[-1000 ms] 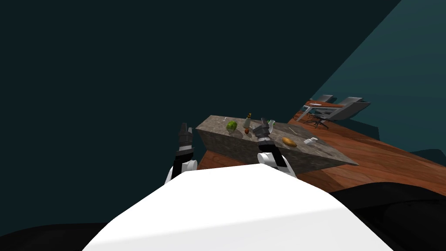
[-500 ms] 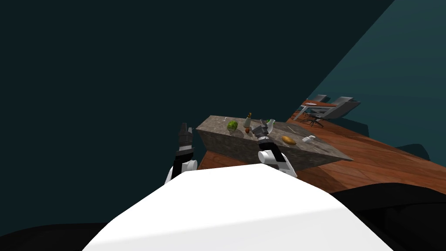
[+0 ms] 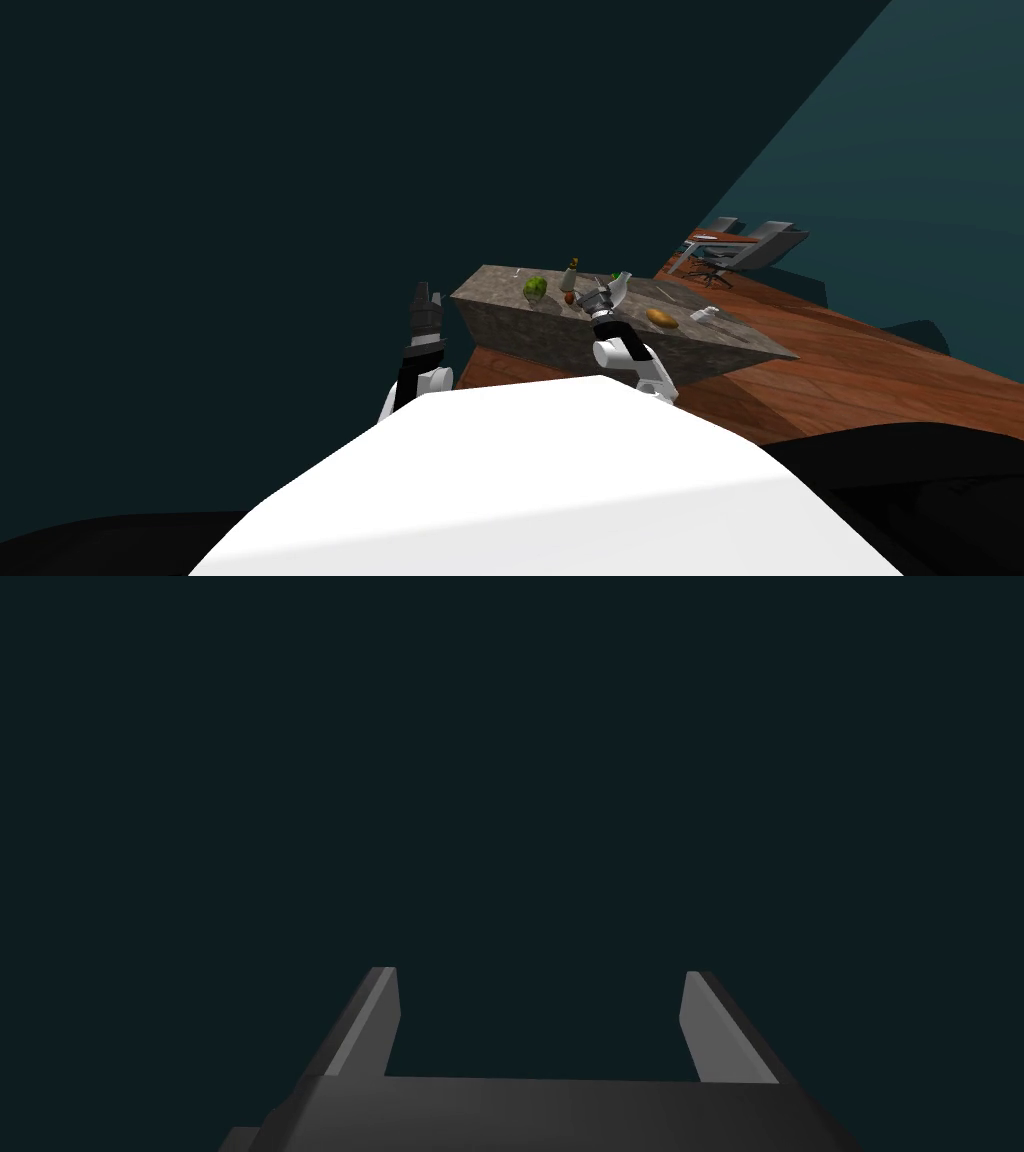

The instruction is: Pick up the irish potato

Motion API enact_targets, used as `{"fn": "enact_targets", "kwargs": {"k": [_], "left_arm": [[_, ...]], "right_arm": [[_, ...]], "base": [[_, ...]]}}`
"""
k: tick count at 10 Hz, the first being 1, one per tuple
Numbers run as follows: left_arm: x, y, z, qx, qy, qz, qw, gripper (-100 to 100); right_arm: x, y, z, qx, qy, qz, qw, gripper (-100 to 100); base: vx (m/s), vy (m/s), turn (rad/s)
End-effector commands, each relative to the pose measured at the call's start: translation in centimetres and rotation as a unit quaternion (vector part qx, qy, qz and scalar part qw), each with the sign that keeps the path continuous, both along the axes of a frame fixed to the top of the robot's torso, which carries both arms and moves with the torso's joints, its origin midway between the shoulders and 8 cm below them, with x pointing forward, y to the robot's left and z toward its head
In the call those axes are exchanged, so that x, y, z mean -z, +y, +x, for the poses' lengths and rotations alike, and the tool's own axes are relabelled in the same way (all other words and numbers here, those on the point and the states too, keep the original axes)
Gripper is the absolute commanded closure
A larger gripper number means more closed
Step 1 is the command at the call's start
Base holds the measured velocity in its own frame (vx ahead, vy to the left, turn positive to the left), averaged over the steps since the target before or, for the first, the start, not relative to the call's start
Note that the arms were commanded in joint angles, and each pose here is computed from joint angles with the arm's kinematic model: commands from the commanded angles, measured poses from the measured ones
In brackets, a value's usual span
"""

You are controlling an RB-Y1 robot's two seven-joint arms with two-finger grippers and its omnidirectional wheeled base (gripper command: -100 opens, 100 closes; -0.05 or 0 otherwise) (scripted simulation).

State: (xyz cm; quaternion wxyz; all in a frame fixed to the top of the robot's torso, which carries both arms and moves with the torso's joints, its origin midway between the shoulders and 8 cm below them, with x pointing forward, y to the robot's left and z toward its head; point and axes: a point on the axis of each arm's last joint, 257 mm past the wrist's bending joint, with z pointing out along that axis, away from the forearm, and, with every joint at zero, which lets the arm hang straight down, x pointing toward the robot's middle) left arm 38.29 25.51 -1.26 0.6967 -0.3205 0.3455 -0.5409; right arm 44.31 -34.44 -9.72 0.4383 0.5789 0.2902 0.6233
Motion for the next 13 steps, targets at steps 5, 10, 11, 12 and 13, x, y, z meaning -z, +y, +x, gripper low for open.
{"fn": "enact_targets", "kwargs": {"k": [5, 10, 11, 12, 13], "left_arm": [[0.0, 0.0, 0.0, 0.000, 0.000, 0.000, 1.0000, 0], [0.0, 0.0, 0.0, 0.000, 0.000, 0.000, 1.0000, 0], [0.0, 0.0, 0.0, 0.000, 0.000, 0.000, 1.0000, 0], [0.0, 0.0, 0.0, 0.000, 0.000, 0.000, 1.0000, 0], [0.0, 0.0, 0.0, 0.000, 0.000, 0.000, 1.0000, 0]], "right_arm": [[4.0, -2.0, 1.6, 0.007, 0.064, 0.087, 0.9941, -100], [7.2, -3.7, 2.5, 0.023, 0.114, 0.168, 0.9789, -100], [7.7, -3.7, 2.4, 0.025, 0.122, 0.173, 0.9769, -100], [8.5, -4.5, 2.8, 0.032, 0.131, 0.198, 0.9708, -100], [9.1, -4.5, 2.6, 0.036, 0.141, 0.211, 0.9666, -100]], "base": [[0.000, 0.044, -0.034], [0.008, 0.050, -0.032], [0.005, 0.018, 0.001], [0.007, 0.028, -0.034], [0.007, 0.033, -0.020]]}}
